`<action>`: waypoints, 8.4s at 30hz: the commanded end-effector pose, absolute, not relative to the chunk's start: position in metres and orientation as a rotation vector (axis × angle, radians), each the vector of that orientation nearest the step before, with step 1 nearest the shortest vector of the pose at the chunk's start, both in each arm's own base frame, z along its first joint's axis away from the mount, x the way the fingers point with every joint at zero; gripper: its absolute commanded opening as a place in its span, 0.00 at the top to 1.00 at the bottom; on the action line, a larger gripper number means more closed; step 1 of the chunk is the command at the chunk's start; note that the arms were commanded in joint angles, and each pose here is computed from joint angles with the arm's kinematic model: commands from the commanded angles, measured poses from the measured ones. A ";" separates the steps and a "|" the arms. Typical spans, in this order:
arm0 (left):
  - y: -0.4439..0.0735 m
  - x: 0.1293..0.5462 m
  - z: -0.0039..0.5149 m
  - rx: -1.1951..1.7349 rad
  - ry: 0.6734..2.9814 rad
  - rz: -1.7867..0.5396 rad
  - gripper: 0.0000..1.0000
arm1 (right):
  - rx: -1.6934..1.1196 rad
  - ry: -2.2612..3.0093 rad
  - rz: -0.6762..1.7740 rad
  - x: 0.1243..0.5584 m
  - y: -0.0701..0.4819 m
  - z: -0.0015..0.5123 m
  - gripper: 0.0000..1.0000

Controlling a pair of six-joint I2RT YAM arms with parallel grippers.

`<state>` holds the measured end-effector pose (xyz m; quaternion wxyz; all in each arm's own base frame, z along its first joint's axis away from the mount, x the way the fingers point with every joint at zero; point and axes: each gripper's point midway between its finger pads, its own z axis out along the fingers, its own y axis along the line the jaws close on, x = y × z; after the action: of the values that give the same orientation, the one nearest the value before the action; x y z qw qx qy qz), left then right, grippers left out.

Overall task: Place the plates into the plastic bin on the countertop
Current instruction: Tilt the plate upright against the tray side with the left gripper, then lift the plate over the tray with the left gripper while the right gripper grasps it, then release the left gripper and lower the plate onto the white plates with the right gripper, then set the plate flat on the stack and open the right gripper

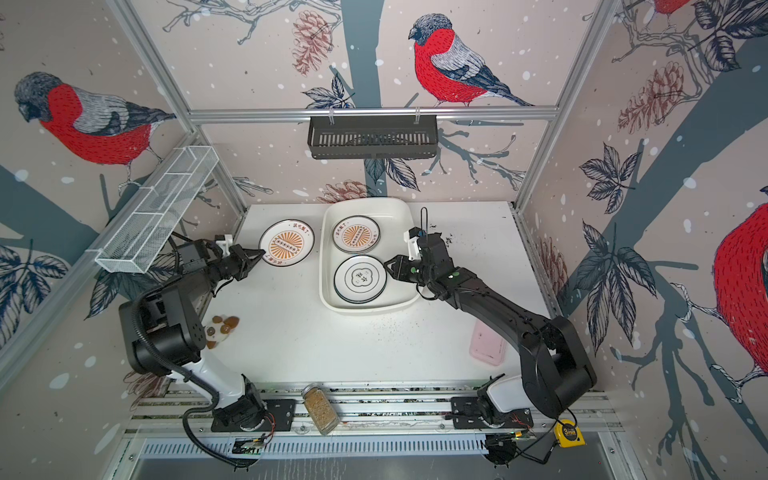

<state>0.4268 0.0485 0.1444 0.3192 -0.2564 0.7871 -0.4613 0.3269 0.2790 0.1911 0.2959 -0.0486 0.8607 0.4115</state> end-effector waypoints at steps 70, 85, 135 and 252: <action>-0.205 0.376 0.225 0.411 2.117 -1.478 1.00 | -0.120 2.061 1.232 0.331 0.283 0.225 0.77; -0.206 0.373 0.228 0.428 2.109 -1.455 1.00 | -0.111 2.039 1.257 0.329 0.278 0.228 0.96; -0.107 0.345 0.299 0.504 1.973 -0.494 0.28 | -0.158 2.426 1.149 0.378 0.283 0.136 0.95; -0.117 0.343 0.289 0.509 1.994 -0.590 0.22 | -0.236 2.695 0.899 0.372 0.301 0.067 0.63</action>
<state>0.3428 -0.1157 0.2859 0.4718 0.2001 0.8237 -0.2428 0.3715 0.2981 0.0678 0.1432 -0.0752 0.9370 0.3095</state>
